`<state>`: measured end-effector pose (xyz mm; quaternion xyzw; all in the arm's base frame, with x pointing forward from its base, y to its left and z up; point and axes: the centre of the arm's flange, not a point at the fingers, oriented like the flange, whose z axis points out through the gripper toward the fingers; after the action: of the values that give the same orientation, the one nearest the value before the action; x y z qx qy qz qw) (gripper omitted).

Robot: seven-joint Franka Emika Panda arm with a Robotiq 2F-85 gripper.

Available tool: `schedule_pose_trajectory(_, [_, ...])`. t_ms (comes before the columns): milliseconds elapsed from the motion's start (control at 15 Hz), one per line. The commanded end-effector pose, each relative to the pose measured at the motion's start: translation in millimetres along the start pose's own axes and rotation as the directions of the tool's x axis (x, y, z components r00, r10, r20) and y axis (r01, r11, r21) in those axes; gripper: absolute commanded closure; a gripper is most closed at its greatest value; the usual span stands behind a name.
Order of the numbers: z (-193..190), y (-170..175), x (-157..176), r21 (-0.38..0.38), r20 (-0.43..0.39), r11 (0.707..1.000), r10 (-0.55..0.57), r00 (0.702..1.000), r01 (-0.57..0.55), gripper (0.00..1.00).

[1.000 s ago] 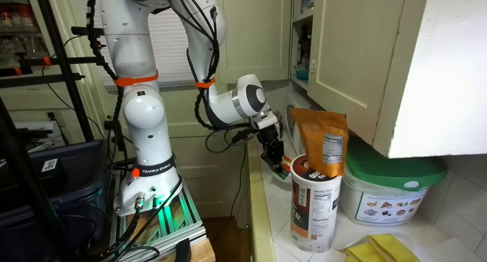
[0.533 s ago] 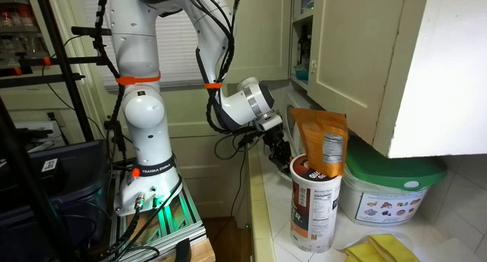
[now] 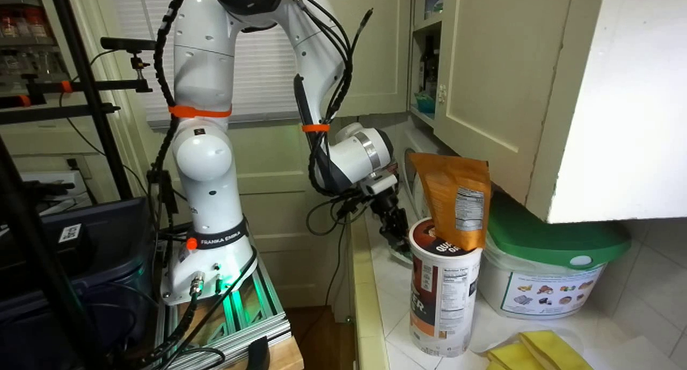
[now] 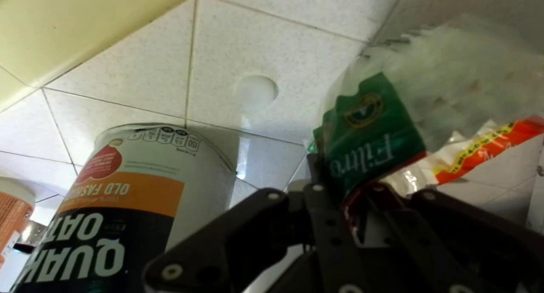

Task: Remove the packet of cupcake holders from the middle shelf and put them on the countertop

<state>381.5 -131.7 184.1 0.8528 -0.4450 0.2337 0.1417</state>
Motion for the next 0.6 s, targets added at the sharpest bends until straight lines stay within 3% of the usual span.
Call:
schedule_pose_trajectory(0, [34, -6, -18, 0.029, -0.017, 0.999, 0.042, 0.999, -0.042, 0.97])
schedule_pose_trajectory(133, [38, -10, -21, 0.028, -0.03, 0.999, 0.019, 0.999, -0.018, 0.97])
schedule_pose_trajectory(200, [40, -11, -21, 0.023, -0.038, 1.0, 0.007, 0.999, -0.006, 0.63])
schedule_pose_trajectory(267, [41, -12, -21, 0.022, -0.047, 1.0, -0.004, 0.999, 0.005, 0.62])
schedule_pose_trajectory(533, [22, -14, -17, -0.004, -0.012, 0.999, -0.037, 0.999, 0.037, 0.33])
